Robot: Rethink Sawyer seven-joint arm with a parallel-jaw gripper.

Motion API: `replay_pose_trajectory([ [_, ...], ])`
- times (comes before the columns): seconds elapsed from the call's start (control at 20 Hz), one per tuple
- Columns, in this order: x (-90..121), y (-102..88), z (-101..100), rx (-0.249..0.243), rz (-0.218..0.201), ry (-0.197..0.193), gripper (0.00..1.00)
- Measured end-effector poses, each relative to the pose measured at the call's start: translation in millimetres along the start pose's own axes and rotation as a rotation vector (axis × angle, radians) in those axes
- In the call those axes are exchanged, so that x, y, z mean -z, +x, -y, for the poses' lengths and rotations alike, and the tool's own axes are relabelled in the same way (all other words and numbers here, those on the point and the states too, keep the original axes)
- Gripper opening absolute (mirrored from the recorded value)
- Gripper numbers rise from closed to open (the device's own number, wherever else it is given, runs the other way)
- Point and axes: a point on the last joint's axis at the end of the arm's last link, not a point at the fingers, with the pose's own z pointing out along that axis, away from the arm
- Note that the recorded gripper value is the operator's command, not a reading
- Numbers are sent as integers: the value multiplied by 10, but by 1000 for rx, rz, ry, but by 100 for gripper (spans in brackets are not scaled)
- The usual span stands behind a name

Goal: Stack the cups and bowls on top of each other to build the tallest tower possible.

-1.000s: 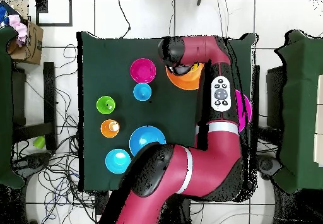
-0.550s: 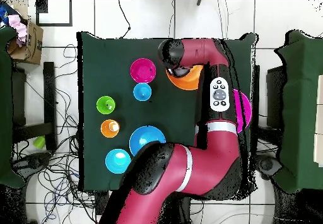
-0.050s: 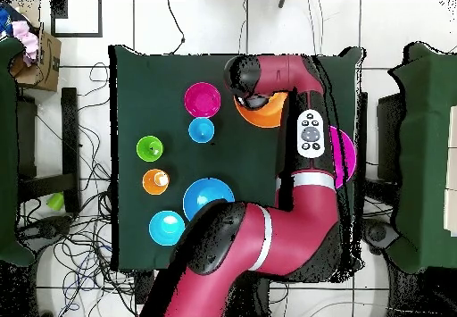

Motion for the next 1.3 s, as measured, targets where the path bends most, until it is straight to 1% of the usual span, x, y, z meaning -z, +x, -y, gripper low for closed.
replay_pose_trajectory([
  [0.2,7,18,-16,2,-5,-5,100],
  [0.4,81,100,-111,18,-27,-24,100],
  [0.45,179,165,-181,30,-47,-39,100],
  [0.6,343,239,-252,40,-74,-61,100],
  [0.65,485,287,-287,45,-97,-77,100],
  [0.8,651,339,-301,48,-123,-89,100],
  [0.85,772,368,-295,49,-139,-93,100],
  [1.0,922,382,-260,47,-148,-89,100],
  [1.3,1137,373,-199,44,-133,-75,100],
])
